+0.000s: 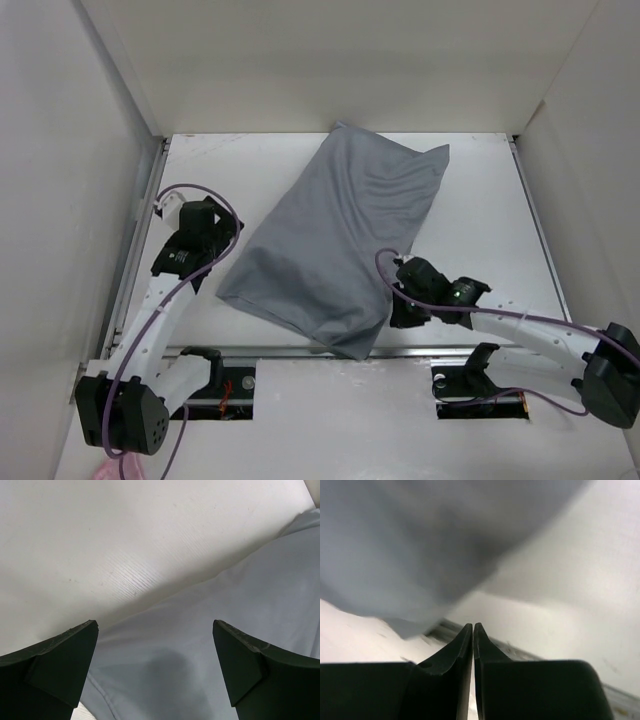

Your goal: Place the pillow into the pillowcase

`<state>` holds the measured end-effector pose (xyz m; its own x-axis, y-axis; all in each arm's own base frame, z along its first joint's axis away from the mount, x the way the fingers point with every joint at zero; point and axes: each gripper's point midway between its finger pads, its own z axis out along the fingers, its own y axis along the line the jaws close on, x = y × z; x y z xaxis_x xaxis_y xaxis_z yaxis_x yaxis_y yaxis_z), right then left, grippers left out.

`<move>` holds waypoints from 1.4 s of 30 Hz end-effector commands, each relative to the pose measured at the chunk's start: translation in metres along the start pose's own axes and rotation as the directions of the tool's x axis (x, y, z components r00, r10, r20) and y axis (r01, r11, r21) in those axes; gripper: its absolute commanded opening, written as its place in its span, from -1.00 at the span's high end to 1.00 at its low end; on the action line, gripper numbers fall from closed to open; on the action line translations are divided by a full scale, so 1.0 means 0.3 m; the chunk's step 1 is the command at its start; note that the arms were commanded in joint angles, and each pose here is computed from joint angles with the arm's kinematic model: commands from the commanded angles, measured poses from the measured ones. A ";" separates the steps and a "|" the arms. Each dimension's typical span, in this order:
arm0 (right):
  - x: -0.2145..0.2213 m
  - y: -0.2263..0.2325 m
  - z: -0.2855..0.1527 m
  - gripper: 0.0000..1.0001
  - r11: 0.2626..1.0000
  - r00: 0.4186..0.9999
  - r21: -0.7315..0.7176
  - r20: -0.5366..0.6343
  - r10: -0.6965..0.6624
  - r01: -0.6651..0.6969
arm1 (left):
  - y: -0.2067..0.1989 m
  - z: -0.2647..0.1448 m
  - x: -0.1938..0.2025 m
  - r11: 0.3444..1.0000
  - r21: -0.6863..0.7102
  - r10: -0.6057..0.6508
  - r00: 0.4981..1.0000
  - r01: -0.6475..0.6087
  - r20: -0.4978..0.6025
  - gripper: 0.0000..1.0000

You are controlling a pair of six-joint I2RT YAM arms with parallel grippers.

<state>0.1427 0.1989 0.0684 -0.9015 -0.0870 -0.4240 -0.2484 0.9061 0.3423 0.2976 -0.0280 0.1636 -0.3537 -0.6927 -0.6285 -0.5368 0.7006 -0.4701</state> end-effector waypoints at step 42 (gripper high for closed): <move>-1.243 -0.894 0.111 -0.43 0.822 0.799 0.299 0.534 0.276 -0.484 | -0.071 0.122 0.569 0.904 0.059 0.417 0.839 -0.424 -0.351 -1.00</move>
<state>0.5353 0.0372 0.0870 -0.6722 0.3614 -0.6462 0.2926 0.9314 0.2165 0.3080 -0.1776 0.0805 -0.7351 -0.3463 -0.5828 -0.2077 0.9334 -0.2927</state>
